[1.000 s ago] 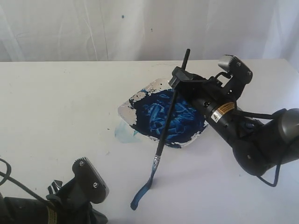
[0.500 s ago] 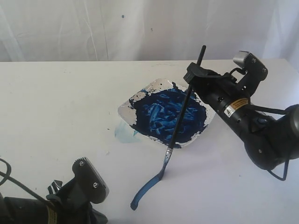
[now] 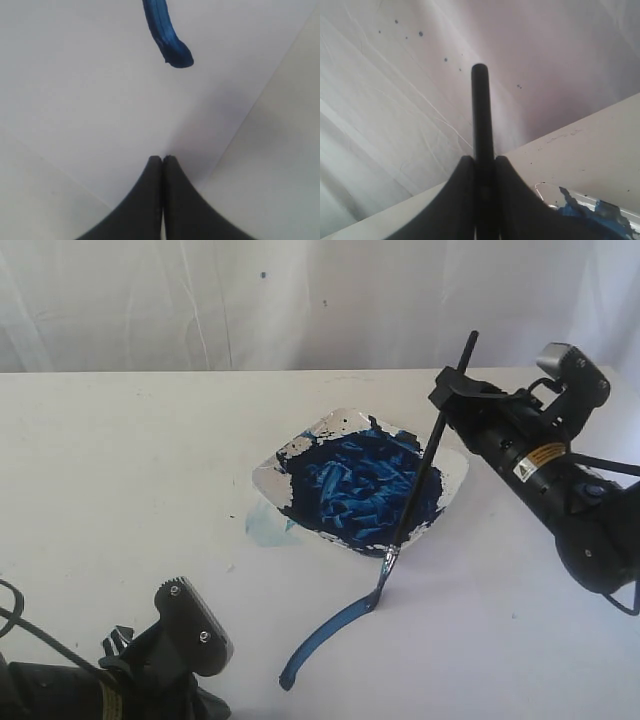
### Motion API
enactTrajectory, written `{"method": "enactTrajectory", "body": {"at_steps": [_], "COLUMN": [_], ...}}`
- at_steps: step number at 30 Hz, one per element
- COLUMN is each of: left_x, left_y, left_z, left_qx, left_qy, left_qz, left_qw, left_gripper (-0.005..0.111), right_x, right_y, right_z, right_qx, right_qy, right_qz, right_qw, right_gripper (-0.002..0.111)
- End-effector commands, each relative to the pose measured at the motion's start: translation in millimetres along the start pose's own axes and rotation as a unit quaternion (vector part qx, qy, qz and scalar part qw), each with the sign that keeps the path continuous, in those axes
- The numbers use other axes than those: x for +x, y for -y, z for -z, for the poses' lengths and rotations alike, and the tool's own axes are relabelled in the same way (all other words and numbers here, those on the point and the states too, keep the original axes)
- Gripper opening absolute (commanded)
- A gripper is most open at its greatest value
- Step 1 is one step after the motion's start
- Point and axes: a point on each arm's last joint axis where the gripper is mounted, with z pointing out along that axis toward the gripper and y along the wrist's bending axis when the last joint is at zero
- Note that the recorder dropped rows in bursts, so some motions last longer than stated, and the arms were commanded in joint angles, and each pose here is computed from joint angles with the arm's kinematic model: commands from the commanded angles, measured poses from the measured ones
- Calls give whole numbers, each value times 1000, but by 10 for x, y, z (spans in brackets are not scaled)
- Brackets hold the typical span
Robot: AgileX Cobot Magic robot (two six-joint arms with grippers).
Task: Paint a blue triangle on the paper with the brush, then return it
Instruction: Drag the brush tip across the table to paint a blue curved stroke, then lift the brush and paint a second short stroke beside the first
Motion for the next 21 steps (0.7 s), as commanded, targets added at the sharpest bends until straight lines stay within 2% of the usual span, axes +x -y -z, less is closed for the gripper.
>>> {"method": "enactTrajectory", "body": {"at_steps": [1,8,13,21], "left_x": [60,60,60,60], "left_y": [-5,-5,-5,-5], "left_z": [-7,-7,-7,-7], "left_qx": [0,0,0,0], "left_qy": [-22,-22,-22,-22], "left_qz": [5,5,5,5], "left_qw": [1000,1000,1000,1000], "left_gripper": [0,0,0,0], "right_x": [-46,-77,-206,-396], "right_y": [34,5,-125,-409], "right_z": [7,11,31,101], "right_qx": [-11,-18,-43,-113], "right_qy": [1,3,16,13], "right_qz": [-11,-8,-1,-5], "right_qw": [1000,1000,999,993], "right_gripper": [0,0,0,0]}}
